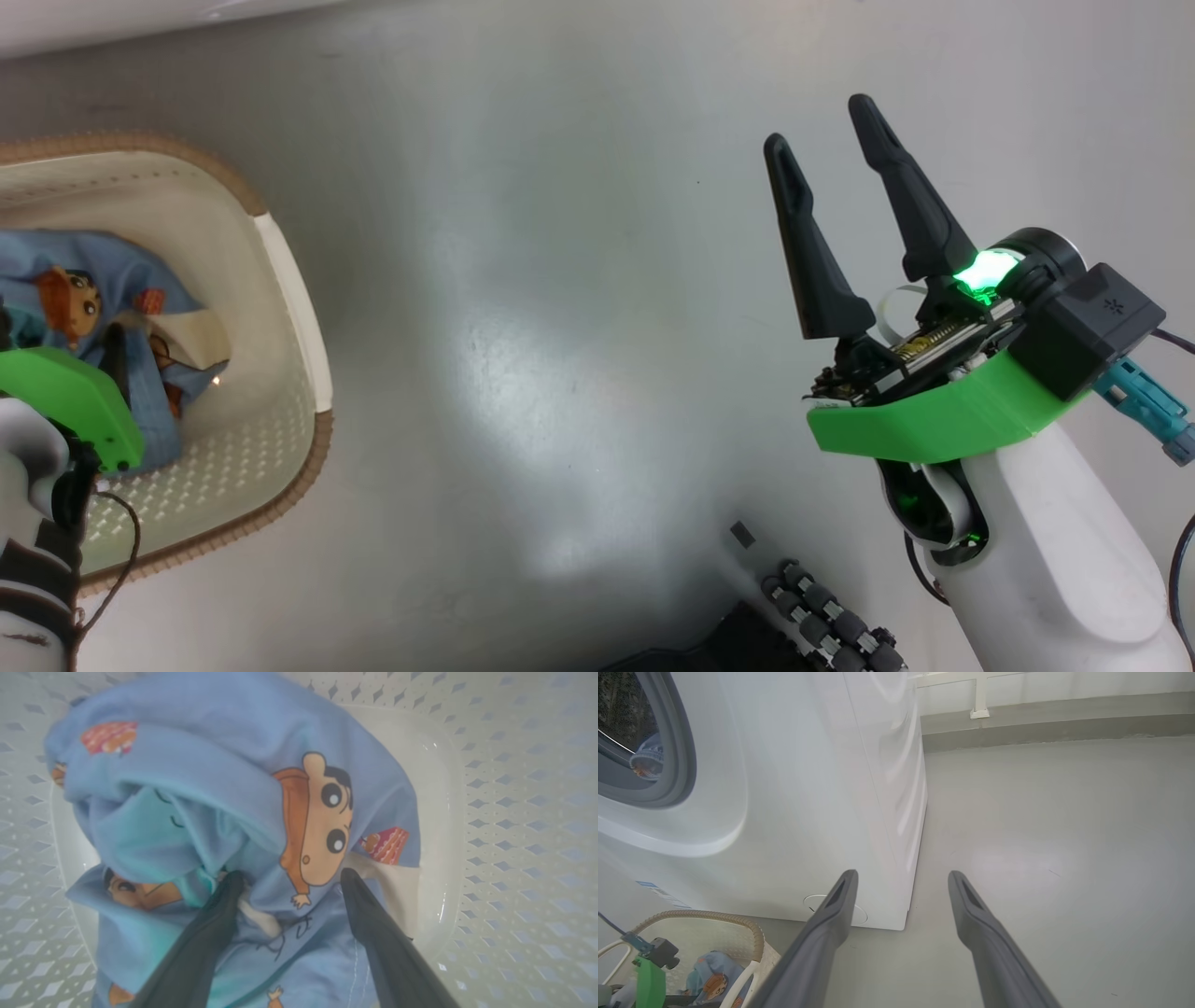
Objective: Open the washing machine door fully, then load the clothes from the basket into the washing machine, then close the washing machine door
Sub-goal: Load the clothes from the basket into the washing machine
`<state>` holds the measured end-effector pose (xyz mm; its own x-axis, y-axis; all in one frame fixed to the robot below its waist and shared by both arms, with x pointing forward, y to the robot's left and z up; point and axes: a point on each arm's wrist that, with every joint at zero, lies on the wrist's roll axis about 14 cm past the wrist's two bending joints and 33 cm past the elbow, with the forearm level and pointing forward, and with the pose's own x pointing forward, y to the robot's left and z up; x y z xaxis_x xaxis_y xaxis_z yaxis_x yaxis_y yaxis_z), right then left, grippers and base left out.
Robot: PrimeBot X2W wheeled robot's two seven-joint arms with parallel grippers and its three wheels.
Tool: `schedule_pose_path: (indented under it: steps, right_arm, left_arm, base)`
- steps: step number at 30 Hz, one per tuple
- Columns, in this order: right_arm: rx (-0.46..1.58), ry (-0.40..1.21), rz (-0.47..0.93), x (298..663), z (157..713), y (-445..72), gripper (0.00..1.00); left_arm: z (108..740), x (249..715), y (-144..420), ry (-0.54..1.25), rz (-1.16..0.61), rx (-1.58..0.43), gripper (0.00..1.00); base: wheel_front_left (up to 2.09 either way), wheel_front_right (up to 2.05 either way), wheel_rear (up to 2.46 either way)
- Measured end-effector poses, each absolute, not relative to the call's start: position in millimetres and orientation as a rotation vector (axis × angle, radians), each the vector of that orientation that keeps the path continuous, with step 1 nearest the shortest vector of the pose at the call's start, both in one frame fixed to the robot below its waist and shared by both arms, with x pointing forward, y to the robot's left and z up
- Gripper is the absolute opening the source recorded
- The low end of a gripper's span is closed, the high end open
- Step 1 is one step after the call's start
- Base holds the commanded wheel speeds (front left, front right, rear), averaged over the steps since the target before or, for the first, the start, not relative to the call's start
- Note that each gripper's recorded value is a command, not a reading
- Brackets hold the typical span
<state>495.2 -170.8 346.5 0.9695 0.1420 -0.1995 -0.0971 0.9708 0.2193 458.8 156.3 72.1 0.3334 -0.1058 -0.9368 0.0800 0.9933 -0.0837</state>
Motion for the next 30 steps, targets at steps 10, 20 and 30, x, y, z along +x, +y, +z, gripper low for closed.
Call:
schedule_pose_path:
  steps: [10,20,30]
  right_arm:
    - [0.212,0.225,0.135,493.0,344.9,-166.2,1.0]
    - [0.215,0.205,0.141,494.9,353.2,-164.2,1.0]
    - [0.221,0.159,0.159,498.9,372.4,-159.5,1.0]
  left_arm:
    - [69.1,463.1,149.9,1.227,-0.142,-0.023,0.25]
    - [79.1,469.1,150.4,1.204,-0.12,-0.056,0.0]
    - [107.0,484.2,147.9,1.101,-0.077,-0.152,0.0]
  base:
    - [0.0,0.0,0.0]
    - [0.0,0.0,0.0]
    - [0.0,0.0,0.0]
